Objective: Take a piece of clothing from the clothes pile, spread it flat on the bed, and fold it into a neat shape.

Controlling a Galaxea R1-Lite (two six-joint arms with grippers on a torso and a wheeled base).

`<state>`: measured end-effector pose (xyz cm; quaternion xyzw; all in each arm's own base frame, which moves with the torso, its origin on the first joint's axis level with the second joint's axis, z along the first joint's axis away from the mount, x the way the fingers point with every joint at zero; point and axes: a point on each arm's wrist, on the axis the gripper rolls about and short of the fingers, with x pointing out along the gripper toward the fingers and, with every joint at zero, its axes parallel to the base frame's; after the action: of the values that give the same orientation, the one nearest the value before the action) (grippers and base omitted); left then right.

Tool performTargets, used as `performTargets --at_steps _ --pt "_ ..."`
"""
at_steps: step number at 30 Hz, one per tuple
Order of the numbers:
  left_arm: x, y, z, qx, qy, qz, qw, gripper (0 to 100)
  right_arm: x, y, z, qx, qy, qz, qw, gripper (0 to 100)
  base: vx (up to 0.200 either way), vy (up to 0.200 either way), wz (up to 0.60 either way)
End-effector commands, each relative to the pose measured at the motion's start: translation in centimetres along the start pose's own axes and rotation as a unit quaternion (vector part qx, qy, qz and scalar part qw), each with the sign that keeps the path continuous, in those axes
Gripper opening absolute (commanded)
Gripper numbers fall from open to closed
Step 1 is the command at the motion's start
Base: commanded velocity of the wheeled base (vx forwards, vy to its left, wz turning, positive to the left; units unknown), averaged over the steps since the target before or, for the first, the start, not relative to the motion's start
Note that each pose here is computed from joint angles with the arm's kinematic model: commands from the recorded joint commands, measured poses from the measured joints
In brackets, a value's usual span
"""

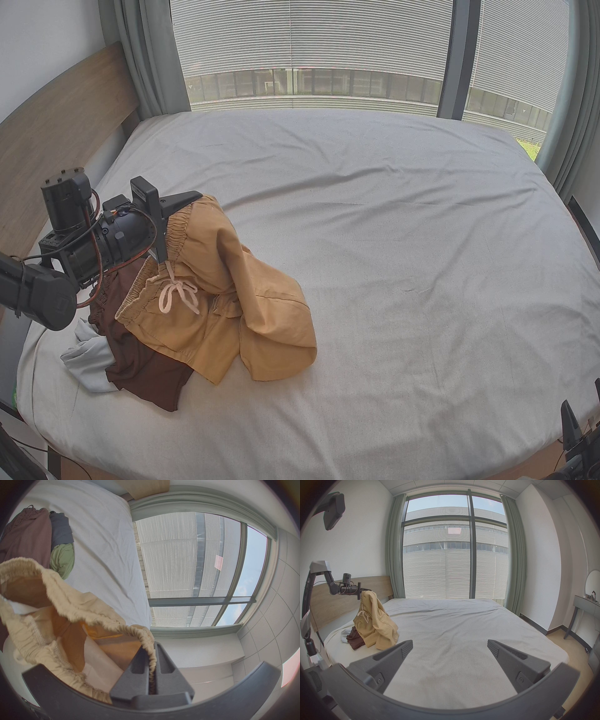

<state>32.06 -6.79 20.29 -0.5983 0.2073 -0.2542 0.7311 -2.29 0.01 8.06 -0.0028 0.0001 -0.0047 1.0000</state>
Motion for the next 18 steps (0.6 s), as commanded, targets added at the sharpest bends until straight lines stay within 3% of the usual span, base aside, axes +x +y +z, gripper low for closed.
performTargets --at_steps 1,18 --pt "-0.1 -0.6 -0.5 0.007 0.003 -0.008 0.9999 0 0.1 0.0 -0.5 0.0 0.005 0.0 1.0 100 0.0 0.0 0.0" --pt "-0.5 -2.4 -0.7 0.032 -0.004 -0.056 0.9979 0 0.1 0.0 -0.5 0.0 0.005 0.0 1.0 100 0.0 0.0 0.0"
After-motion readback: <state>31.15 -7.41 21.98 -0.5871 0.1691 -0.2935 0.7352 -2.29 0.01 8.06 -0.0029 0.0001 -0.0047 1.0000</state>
